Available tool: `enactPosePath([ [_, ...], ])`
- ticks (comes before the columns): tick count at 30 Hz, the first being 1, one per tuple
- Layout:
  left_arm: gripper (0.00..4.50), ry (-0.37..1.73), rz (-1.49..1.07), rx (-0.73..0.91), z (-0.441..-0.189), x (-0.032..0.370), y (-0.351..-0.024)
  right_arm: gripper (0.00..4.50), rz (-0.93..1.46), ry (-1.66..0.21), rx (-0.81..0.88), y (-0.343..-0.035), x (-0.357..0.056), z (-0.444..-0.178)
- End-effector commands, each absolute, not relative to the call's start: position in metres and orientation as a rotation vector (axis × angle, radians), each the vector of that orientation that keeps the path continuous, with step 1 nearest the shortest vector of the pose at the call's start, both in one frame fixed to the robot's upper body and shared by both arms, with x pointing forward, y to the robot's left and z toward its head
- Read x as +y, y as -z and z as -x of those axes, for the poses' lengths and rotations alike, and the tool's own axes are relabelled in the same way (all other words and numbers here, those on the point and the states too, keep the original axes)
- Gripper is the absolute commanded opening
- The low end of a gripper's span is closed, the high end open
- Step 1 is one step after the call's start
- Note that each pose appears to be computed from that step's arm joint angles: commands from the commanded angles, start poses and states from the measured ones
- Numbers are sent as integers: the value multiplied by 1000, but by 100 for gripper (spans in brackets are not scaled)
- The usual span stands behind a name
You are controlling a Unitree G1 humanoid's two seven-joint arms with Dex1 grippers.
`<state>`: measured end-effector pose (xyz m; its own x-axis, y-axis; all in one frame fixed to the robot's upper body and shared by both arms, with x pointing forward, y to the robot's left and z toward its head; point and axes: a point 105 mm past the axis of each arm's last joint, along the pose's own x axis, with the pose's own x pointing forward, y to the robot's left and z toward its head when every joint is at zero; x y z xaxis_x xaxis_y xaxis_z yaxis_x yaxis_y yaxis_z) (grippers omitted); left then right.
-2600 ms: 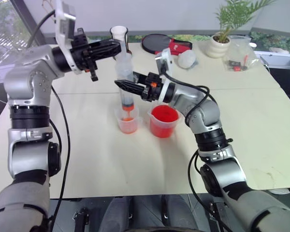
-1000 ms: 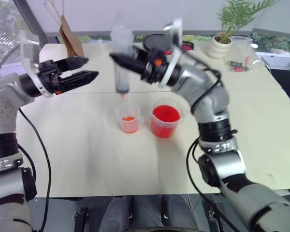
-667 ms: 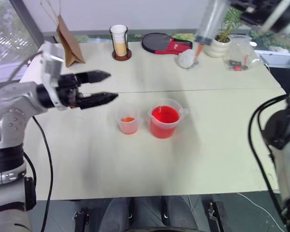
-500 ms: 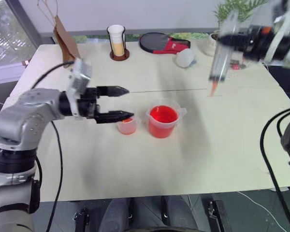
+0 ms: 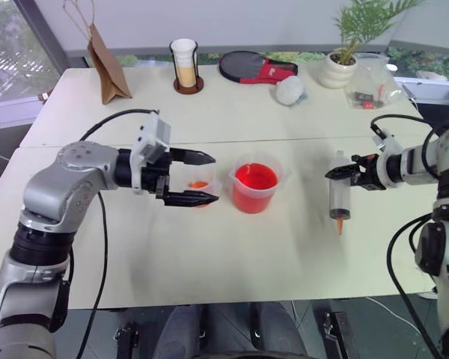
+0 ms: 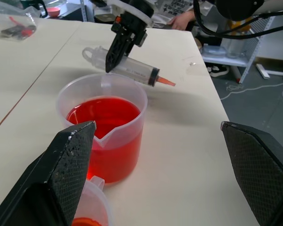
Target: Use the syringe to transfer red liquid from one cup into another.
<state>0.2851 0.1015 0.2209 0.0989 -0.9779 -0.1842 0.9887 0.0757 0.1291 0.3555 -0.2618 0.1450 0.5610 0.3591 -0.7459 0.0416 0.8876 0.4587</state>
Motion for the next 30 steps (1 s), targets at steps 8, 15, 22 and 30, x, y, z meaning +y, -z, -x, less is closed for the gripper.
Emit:
enactPosePath([
  [8, 446, 1409, -258, 22, -294, 111, -228, 444, -370, -209, 877, -160, -267, -356],
  [15, 446, 1139, -101, 9, -319, 164, -237, 444, -231, -528, 561, -245, -281, -331],
  [22, 446, 924, 3, 76, -313, 215, -211, 444, -81, -546, 300, -217, -329, -298],
  [30, 446, 866, 69, 121, -300, 226, -186, 444, 27, -457, 199, -172, -332, -299],
])
